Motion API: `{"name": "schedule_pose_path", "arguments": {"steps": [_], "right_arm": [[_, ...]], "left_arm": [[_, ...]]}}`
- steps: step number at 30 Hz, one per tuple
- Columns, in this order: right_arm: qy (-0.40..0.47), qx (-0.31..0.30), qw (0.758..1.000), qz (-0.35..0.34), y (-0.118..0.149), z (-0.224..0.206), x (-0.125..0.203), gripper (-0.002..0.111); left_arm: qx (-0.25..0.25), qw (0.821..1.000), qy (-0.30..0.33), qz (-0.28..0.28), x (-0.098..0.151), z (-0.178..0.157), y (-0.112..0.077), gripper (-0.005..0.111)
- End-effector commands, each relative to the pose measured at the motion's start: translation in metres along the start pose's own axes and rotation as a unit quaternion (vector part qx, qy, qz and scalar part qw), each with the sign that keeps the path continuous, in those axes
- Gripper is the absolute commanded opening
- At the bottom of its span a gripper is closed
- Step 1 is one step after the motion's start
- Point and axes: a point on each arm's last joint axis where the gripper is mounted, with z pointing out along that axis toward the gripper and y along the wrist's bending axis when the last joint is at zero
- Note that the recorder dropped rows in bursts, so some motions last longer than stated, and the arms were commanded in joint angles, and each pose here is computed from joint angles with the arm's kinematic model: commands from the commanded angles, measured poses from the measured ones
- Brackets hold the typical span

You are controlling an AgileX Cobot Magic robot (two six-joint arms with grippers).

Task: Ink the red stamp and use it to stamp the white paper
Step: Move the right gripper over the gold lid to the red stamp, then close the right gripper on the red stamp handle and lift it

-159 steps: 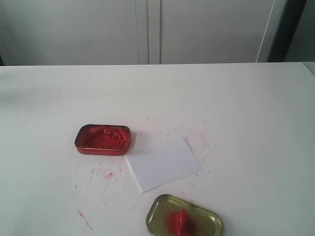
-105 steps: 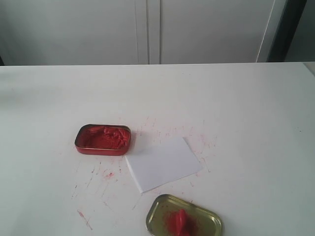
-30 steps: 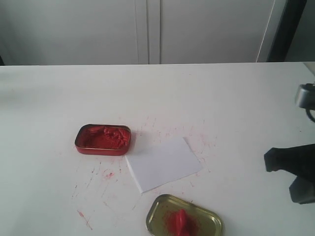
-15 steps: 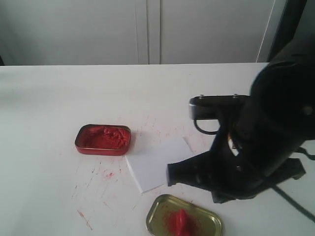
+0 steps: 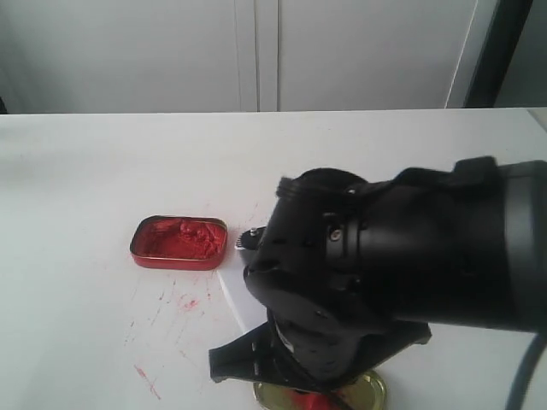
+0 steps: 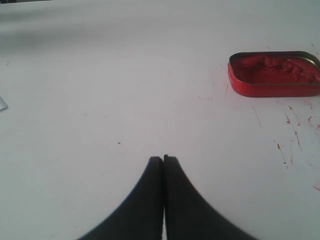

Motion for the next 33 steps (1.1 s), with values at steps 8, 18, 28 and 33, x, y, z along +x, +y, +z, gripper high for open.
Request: {"name": "schedule_pose_path", "arguments": {"steps": [8,18,28,33], "right_arm": [[-0.017,0.012,0.999,0.029,0.007,0.014,-0.005,0.031],[-0.02,0.035,0.998,0.037,0.001,0.02,-0.002,0.036],[-0.019,0.032,0.998,0.042,0.002,0.035,0.002,0.036],[-0.012,0.032,0.999,0.038,0.008,0.049,0.002,0.036]], "left_arm": [[0.0,1.0,0.002,-0.006,0.001,0.0,0.0,0.0],[0.0,1.0,0.002,-0.006,0.001,0.0,0.0,0.0],[0.0,1.0,0.002,-0.006,0.001,0.0,0.0,0.0],[0.0,1.0,0.002,-0.006,0.001,0.0,0.0,0.0]]}}
